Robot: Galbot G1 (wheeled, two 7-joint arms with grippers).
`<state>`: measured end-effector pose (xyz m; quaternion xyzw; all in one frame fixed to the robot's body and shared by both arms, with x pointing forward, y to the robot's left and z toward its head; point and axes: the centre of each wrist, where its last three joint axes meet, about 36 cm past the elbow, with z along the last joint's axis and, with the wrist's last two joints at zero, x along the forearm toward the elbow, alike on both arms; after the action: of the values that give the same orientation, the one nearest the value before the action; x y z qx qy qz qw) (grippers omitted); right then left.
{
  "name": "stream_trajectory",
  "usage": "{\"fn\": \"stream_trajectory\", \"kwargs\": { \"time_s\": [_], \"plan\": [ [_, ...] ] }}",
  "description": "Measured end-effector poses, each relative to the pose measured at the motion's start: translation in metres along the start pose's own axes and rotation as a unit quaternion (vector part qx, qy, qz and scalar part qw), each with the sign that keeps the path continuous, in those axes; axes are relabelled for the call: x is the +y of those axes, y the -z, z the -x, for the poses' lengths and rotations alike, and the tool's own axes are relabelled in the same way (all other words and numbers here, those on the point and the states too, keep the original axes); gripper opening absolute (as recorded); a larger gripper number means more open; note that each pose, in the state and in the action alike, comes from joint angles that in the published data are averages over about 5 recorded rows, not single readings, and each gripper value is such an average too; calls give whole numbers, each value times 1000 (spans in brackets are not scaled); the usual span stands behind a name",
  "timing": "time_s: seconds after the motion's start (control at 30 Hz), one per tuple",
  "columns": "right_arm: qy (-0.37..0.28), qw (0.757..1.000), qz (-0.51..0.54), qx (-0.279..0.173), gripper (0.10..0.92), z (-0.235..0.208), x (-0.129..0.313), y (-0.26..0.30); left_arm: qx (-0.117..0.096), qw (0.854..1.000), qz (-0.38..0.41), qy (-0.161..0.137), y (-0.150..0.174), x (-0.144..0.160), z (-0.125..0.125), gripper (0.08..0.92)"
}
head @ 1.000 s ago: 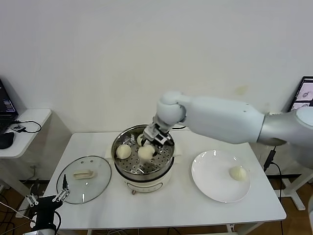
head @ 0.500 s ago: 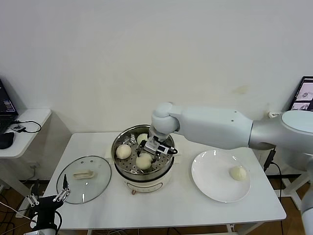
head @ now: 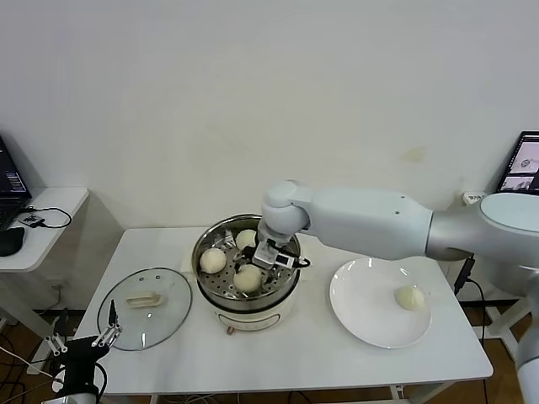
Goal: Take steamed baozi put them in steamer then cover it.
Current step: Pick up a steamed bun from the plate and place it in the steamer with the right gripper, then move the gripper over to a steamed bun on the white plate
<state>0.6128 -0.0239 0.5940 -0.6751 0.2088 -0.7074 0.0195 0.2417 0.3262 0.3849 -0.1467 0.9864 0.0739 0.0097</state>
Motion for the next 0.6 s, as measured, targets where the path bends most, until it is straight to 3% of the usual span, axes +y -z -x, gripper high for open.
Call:
{"fn": "stream_trajectory", "kwargs": {
  "time_s": [0.13, 0.6],
  "plan": [
    [-6, 1000, -1, 6, 819, -10, -1, -4, -1, 1000, 0, -1, 0, 0, 1, 823],
    [-28, 997, 53, 48, 823, -81, 7, -25, -8, 1000, 4, -9, 5, 3, 6, 823]
  ]
}}
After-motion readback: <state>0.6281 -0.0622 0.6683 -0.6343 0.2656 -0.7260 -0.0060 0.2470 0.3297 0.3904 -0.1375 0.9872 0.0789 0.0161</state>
